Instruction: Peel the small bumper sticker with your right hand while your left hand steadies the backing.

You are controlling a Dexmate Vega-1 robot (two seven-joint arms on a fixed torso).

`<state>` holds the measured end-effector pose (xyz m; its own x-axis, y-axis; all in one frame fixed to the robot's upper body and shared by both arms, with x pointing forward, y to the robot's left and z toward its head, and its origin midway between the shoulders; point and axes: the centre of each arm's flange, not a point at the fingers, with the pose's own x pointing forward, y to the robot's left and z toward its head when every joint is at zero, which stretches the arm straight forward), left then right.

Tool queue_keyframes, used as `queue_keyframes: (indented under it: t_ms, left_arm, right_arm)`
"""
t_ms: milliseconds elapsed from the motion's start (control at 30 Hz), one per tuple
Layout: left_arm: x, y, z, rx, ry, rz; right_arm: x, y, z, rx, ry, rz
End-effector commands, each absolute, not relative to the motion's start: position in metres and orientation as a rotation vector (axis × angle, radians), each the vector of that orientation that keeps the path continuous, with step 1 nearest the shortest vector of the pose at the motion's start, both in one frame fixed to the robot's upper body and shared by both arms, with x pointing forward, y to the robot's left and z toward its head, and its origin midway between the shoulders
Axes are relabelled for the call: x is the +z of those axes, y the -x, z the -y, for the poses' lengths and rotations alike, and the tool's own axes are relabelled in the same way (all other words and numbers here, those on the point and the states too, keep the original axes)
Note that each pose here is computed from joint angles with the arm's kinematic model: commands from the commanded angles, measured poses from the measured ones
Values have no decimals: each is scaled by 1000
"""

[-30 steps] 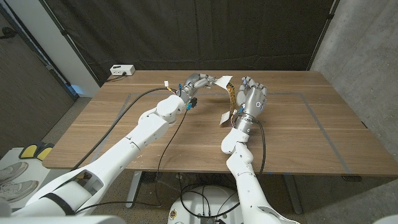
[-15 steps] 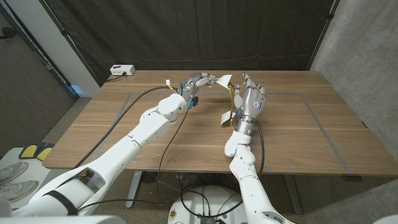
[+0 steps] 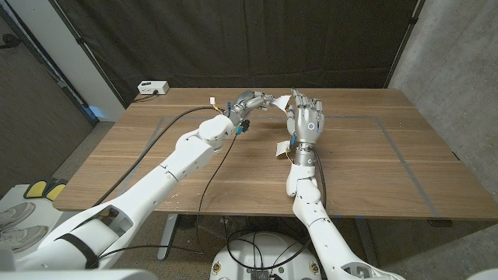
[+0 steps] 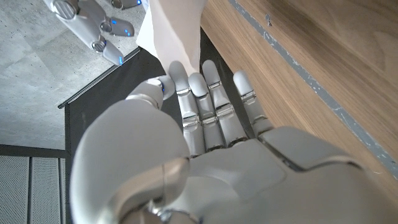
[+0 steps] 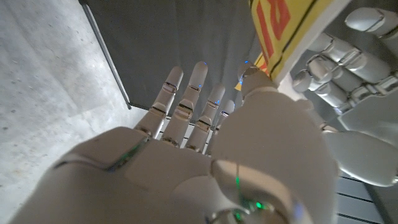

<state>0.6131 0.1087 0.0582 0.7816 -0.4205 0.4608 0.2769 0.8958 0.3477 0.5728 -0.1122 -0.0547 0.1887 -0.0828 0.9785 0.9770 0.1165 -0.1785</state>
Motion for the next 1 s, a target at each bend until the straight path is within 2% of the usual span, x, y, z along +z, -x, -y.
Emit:
queue_keyframes:
  t_ms: [33, 200, 567, 1000]
  left_arm:
    - [62, -617, -105, -404, -247, 516]
    - [62, -619, -106, -405, -240, 516]
    - [63, -619, -107, -415, -246, 528]
    - [66, -617, -104, -454, -266, 531]
  right_arm:
    - [-52, -573, 101, -1039, 1365, 1204]
    - [-50, -571, 99, -1050, 1414, 1243]
    - [-47, -570, 128, -1076, 1374, 1205]
    - [-39, -585, 120, -1089, 1433, 1199]
